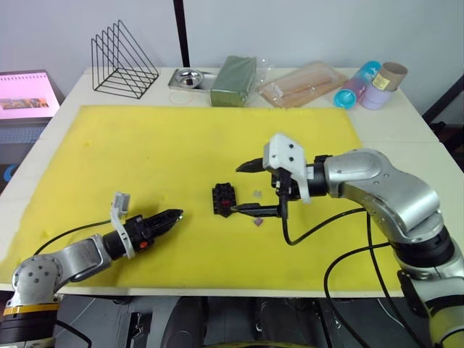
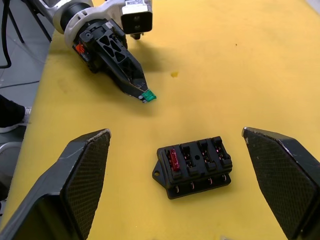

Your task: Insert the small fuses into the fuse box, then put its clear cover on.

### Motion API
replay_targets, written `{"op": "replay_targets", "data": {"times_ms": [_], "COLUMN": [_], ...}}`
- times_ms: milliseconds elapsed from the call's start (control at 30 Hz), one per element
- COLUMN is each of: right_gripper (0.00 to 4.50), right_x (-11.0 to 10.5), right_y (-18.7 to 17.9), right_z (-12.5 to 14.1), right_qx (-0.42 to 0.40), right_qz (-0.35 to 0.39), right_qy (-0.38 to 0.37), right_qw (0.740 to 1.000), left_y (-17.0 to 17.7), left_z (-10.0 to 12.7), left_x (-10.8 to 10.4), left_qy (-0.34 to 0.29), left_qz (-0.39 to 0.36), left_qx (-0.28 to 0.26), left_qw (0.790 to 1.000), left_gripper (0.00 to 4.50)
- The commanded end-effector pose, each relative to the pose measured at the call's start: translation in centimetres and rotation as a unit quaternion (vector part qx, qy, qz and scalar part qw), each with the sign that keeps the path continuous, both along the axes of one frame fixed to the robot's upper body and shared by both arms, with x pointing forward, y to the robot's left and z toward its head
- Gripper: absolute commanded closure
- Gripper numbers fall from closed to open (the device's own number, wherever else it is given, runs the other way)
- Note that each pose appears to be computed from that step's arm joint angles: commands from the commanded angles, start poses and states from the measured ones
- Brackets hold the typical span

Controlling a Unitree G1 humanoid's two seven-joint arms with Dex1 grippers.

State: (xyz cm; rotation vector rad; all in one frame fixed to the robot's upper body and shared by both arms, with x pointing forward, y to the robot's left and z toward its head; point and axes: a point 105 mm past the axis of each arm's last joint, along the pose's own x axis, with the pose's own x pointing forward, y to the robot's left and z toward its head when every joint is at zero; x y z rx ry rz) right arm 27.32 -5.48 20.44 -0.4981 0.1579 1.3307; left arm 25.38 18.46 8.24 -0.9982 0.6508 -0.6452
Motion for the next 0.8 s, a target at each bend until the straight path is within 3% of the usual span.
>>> {"op": "replay_targets", "data": {"times_ms": [33, 267, 467, 800], "right_gripper": [0.0, 0.0, 0.0, 0.0], "right_x": [-0.1, -0.2, -0.4, -1.0], "right_y": [0.3, 0.4, 0.3, -0.1], "right_z": [1.3, 1.2, 1.1, 0.7], "right_qx": [0.003, 0.003, 0.001, -0.01], "right_qz": [0.01, 0.012, 0.017, 0.029], "right_qy": [-0.03, -0.029, -0.02, 0.001], "right_qw": [0.999, 0.999, 1.0, 1.0], "left_y": [2.6, 3.0, 2.4, 1.0], "left_z": [-3.1, -3.8, -3.7, -2.2], "left_x": [-0.1, -0.2, -0.2, 0.0], "left_qy": [0.048, 0.05, 0.047, 0.038], "left_qz": [0.053, 0.053, 0.048, 0.05], "left_qx": [0.036, 0.032, 0.034, 0.038], "left_qw": [0.997, 0.997, 0.997, 0.997], "left_gripper": [2.03, 2.03, 3.83, 3.83]}}
